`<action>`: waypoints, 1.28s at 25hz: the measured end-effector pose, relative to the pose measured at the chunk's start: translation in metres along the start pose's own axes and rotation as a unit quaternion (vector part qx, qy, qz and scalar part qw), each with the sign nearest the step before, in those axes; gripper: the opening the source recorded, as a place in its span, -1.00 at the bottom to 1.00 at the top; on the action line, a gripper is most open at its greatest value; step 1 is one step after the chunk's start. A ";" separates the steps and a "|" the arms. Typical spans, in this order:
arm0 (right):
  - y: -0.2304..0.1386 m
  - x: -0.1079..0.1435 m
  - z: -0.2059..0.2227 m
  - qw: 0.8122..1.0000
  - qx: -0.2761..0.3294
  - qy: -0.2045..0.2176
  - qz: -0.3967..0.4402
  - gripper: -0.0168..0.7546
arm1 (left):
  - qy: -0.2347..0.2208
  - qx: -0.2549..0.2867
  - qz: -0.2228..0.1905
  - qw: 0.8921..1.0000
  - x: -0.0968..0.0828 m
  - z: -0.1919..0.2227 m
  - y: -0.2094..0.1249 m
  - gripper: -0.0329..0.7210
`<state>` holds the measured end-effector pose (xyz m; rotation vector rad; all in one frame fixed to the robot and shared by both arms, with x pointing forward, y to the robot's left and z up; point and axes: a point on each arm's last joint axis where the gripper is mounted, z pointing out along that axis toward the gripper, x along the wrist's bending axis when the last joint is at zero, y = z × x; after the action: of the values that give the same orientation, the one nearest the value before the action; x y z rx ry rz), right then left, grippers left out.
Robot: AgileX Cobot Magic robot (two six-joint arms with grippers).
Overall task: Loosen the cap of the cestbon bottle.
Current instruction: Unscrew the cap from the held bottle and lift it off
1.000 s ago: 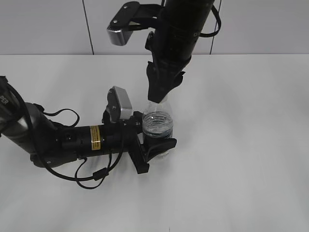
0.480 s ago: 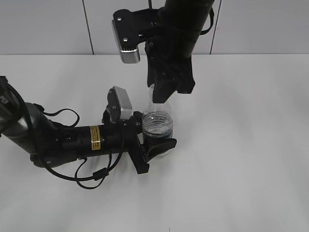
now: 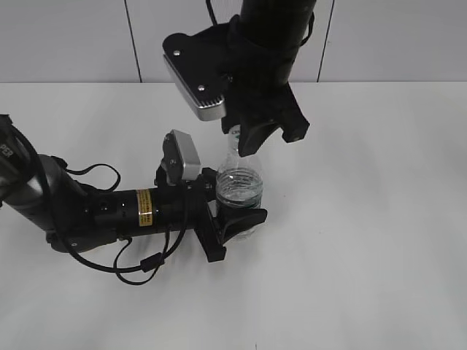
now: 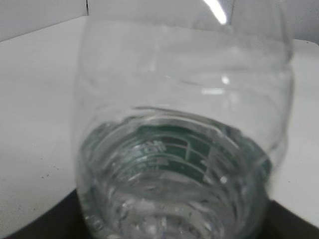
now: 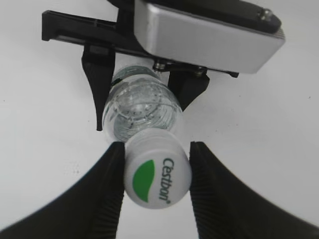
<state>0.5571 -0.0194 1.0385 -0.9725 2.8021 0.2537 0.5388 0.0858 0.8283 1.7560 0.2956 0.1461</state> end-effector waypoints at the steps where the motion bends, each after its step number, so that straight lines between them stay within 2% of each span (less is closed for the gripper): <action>1: 0.001 0.000 0.000 1.000 0.003 0.000 -0.003 -0.18 | 0.000 0.000 0.000 1.000 0.000 0.000 0.000 0.17; 5: 0.007 0.001 0.001 1.000 0.011 0.001 0.022 -0.18 | -0.001 0.000 0.002 1.000 0.000 0.000 0.000 0.17; 9: 0.009 0.001 0.001 0.996 0.018 -0.001 0.091 -0.17 | -0.002 0.001 0.003 1.000 0.000 0.000 0.000 0.17; 10: 0.009 0.001 0.001 0.993 0.019 -0.002 0.116 -0.09 | -0.002 0.001 0.002 1.000 0.000 0.000 0.000 0.17; 14: 0.009 0.001 0.001 0.972 0.021 -0.006 0.233 0.55 | -0.001 0.000 -0.002 1.000 0.000 0.000 0.000 0.17; 16: 0.009 0.000 -0.001 0.960 0.020 -0.011 0.278 0.65 | -0.001 0.000 -0.002 1.000 0.000 0.000 0.000 0.17; 18: 0.010 -0.003 -0.006 0.950 0.015 -0.020 0.312 0.66 | -0.001 0.000 -0.002 1.000 0.000 0.000 0.000 0.17; 21: 0.011 -0.008 -0.014 0.927 0.006 -0.035 0.374 0.63 | -0.001 0.000 -0.002 1.000 0.000 0.000 0.000 0.17; 26: 0.014 -0.009 -0.030 0.878 -0.015 -0.051 0.476 0.59 | -0.001 0.000 -0.002 1.000 0.000 0.000 0.000 0.17; 28: 0.014 -0.008 -0.040 0.855 -0.022 -0.061 0.514 0.58 | -0.001 0.000 -0.002 1.000 0.000 0.000 0.000 0.17; 32: 0.012 -0.003 -0.063 0.797 -0.029 -0.091 0.596 0.59 | -0.001 0.000 -0.002 1.000 0.000 0.000 0.000 0.17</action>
<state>0.5456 -0.0215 1.1013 0.9065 2.7698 0.5149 0.5386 0.0858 0.8282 1.7563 0.2964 0.1415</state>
